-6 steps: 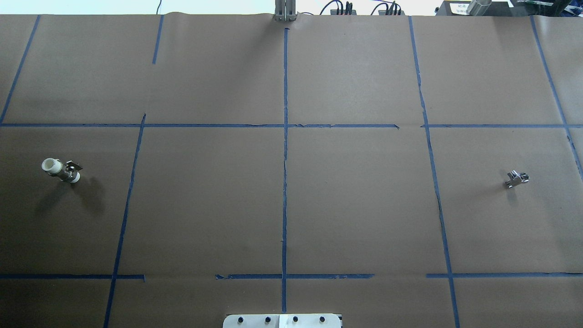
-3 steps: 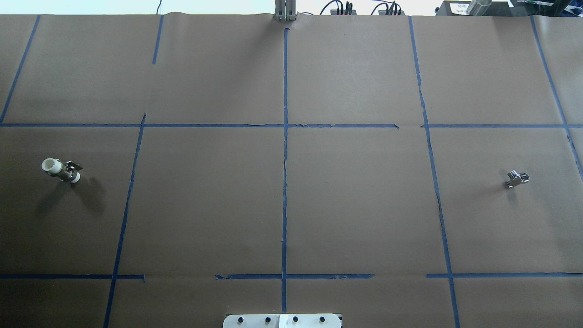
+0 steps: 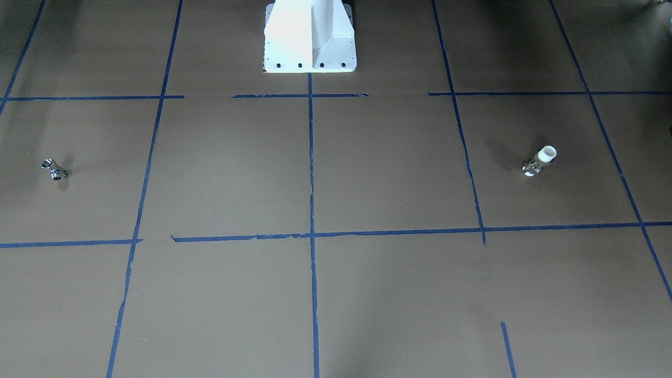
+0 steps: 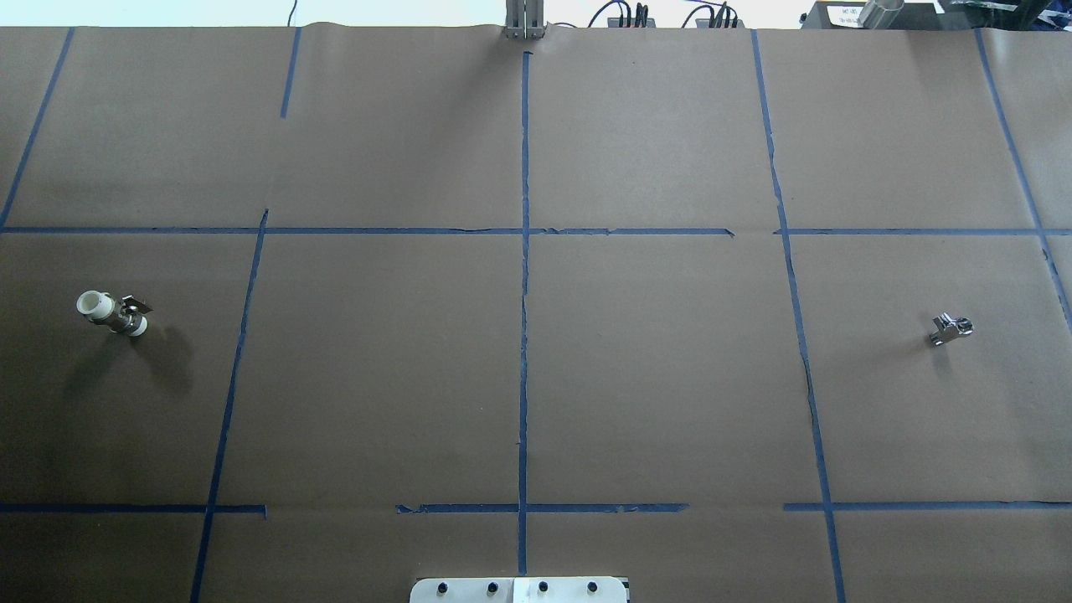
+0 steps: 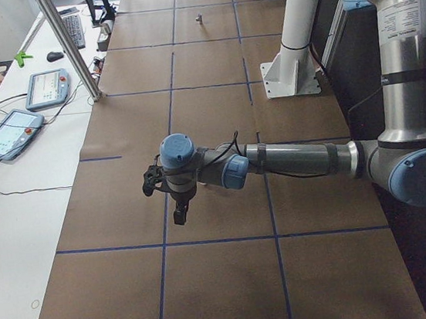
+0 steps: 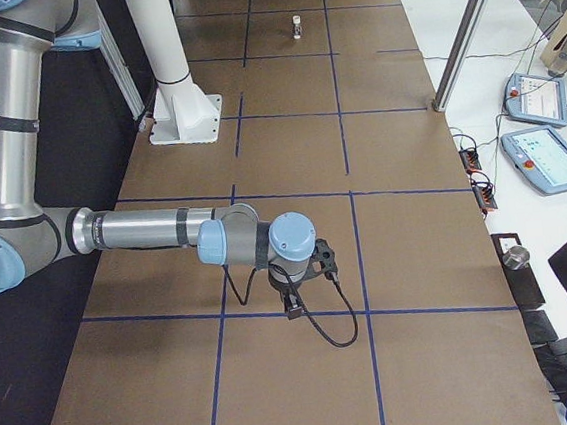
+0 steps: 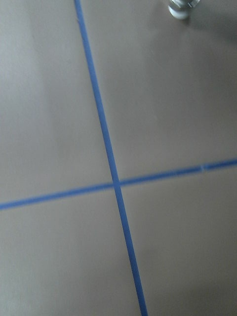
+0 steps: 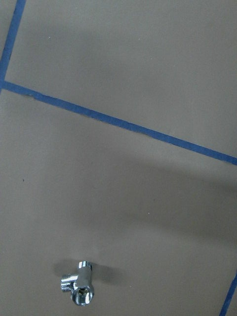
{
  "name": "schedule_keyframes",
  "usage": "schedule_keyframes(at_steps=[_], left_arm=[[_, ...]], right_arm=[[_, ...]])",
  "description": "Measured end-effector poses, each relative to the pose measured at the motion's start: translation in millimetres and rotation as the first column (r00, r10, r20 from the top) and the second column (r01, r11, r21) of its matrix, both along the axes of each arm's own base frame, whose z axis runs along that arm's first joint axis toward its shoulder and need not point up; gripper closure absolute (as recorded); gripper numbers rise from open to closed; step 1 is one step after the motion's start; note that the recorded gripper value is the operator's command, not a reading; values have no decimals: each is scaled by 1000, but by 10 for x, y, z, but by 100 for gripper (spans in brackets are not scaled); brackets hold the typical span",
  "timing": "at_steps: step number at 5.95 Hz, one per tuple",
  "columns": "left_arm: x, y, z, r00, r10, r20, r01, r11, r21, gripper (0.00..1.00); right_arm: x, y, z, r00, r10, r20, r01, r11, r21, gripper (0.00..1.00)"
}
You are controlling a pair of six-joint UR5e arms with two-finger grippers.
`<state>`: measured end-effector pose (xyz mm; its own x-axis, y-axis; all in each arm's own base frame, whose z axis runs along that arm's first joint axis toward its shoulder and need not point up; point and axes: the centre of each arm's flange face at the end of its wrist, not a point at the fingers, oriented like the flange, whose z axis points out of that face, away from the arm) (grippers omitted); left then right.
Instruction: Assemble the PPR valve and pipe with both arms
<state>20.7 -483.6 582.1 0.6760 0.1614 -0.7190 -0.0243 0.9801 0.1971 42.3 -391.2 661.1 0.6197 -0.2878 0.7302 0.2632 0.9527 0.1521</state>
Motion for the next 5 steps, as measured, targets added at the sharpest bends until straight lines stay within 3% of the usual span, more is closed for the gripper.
schedule_keyframes(at_steps=[3,5], left_arm=[[1263,253,-631,996,-92,6,92,991,-97,0],[1824,420,-688,993,-119,16,120,987,-112,0]], right_arm=[[0,7,12,1000,0,0,0,1000,-3,0],[0,8,18,1000,0,0,0,1000,-4,0]])
